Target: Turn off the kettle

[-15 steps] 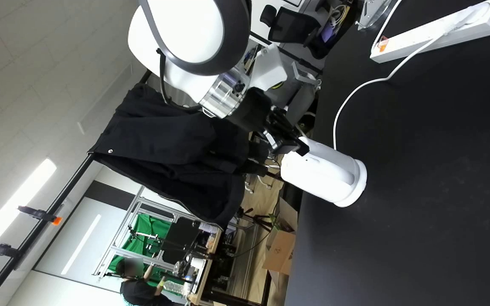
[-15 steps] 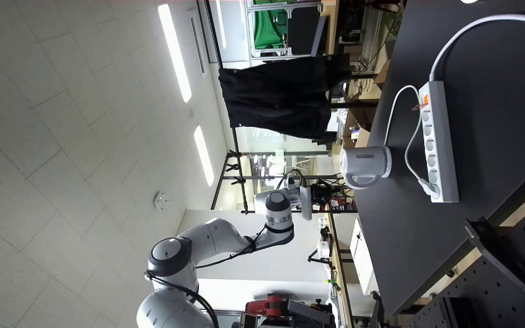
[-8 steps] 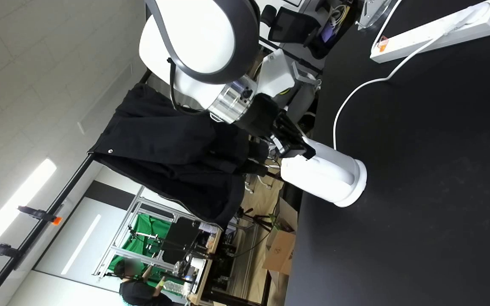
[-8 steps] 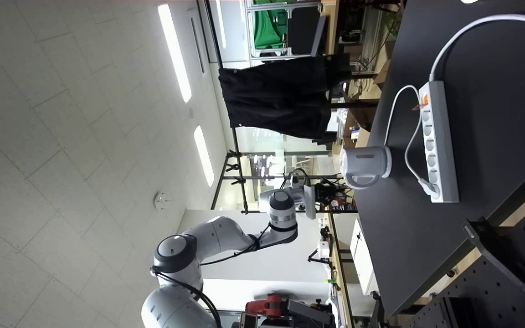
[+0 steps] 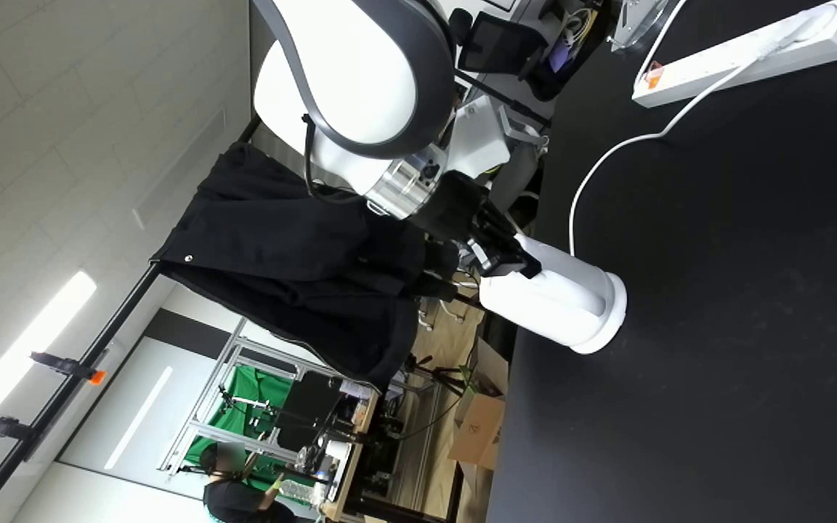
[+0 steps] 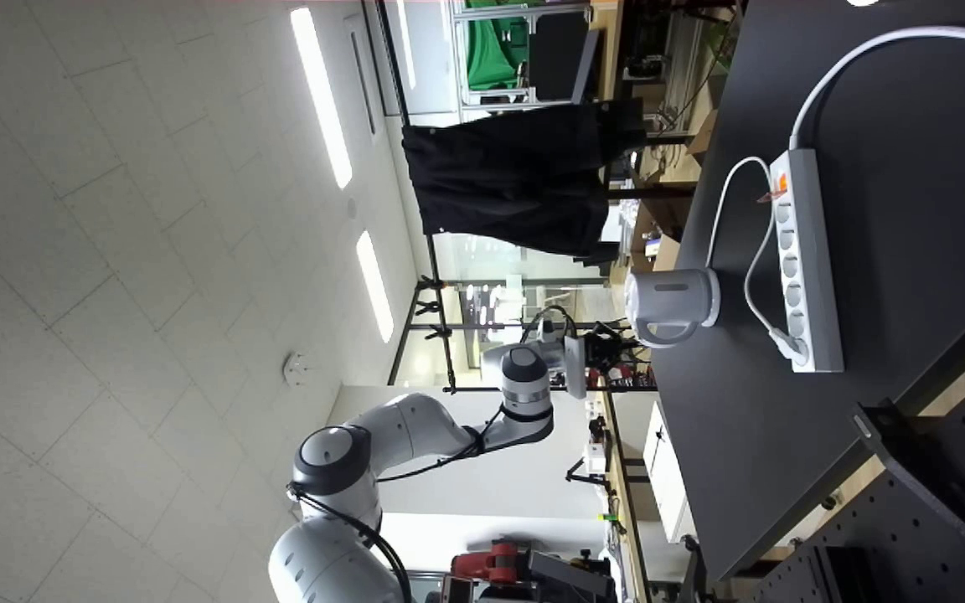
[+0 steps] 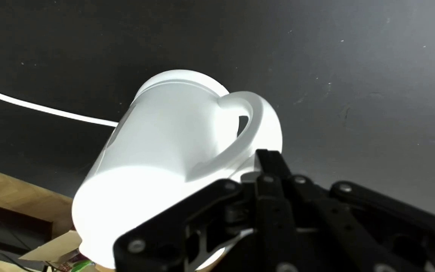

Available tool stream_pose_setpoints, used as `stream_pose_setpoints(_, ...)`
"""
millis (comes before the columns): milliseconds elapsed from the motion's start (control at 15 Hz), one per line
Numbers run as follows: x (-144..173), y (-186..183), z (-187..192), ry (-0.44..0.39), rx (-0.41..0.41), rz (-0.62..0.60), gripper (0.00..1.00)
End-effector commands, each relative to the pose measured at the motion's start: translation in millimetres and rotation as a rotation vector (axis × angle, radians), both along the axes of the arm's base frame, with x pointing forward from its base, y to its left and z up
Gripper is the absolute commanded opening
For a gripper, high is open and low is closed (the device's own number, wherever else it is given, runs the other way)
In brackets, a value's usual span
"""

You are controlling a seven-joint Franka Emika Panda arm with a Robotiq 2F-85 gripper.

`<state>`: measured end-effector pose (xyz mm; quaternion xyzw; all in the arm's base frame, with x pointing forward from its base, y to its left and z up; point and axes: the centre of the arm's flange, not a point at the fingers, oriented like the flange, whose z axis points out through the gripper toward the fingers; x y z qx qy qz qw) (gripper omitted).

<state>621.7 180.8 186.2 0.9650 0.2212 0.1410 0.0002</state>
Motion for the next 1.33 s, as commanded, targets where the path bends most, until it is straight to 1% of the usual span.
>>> stream_pose_setpoints(0, 11.8, -1.0, -4.5, -0.004, 0.006, -0.007, 0.00)
stream_pose_setpoints(600, 16.7, -2.4, -13.6, 0.019, 0.010, -0.025, 0.00)
stream_pose_setpoints(933, 16.3, 3.1, -21.7, 0.046, -0.028, -0.019, 0.00)
stream_pose_setpoints(1267, 15.3, 10.8, -27.2, 0.060, -0.046, -0.008, 0.00)
